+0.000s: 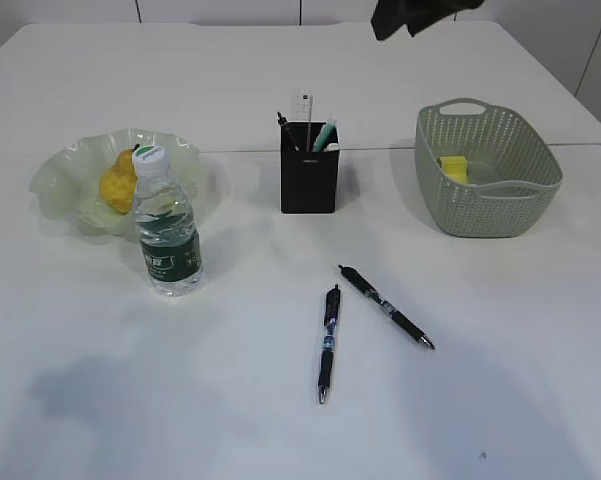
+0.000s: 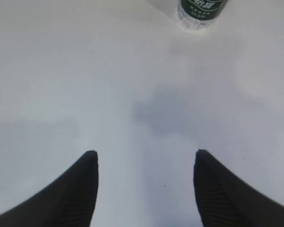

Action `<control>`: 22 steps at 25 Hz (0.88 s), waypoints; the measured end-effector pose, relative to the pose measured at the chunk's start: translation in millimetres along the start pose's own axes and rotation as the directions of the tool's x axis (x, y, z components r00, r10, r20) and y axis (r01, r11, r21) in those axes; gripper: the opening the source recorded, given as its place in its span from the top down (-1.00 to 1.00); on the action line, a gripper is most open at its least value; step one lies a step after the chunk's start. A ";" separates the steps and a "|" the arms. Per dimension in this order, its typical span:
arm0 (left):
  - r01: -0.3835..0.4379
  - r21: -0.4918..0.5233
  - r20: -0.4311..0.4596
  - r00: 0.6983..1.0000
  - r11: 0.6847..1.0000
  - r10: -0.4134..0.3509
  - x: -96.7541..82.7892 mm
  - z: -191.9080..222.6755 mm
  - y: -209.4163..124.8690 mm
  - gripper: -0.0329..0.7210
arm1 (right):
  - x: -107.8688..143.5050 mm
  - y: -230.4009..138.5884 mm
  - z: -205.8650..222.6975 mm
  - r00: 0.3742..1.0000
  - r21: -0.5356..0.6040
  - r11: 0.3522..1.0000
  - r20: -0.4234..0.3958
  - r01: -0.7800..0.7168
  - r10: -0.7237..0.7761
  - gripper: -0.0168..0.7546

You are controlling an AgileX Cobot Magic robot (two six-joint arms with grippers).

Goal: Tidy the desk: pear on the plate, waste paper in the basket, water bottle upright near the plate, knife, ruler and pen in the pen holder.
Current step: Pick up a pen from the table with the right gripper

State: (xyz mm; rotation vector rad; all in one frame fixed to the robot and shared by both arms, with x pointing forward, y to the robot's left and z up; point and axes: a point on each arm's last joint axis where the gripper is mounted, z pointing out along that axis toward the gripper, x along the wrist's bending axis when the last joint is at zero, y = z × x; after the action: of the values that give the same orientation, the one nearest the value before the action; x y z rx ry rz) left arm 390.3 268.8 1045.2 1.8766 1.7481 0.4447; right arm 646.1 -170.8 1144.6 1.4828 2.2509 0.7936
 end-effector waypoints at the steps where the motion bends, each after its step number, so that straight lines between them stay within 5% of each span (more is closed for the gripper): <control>1: 0.000 0.000 0.000 1.000 1.000 0.000 0.0 0.0 0.0 -0.27 | 3.1 -6.3 0.3 1.000 0.049 0.999 0.017 0.007 -0.008 0.17; 10: 0.000 0.015 -0.001 1.000 1.000 0.000 0.1 0.0 -1.3 -0.27 | 55.1 -60.3 40.5 0.991 0.357 0.927 0.026 0.117 -0.135 0.17; 22: 0.000 0.030 -0.002 1.000 1.000 0.000 0.2 0.0 -2.7 -0.27 | 52.5 -92.5 133.8 0.984 0.516 0.847 0.042 0.124 -0.170 0.16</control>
State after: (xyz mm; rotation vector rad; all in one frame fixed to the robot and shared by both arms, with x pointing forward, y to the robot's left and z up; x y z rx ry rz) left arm 388.1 269.1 1043.6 1.8974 1.7654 0.4232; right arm 631.1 -114.9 983.7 1.4840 2.5944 0.0679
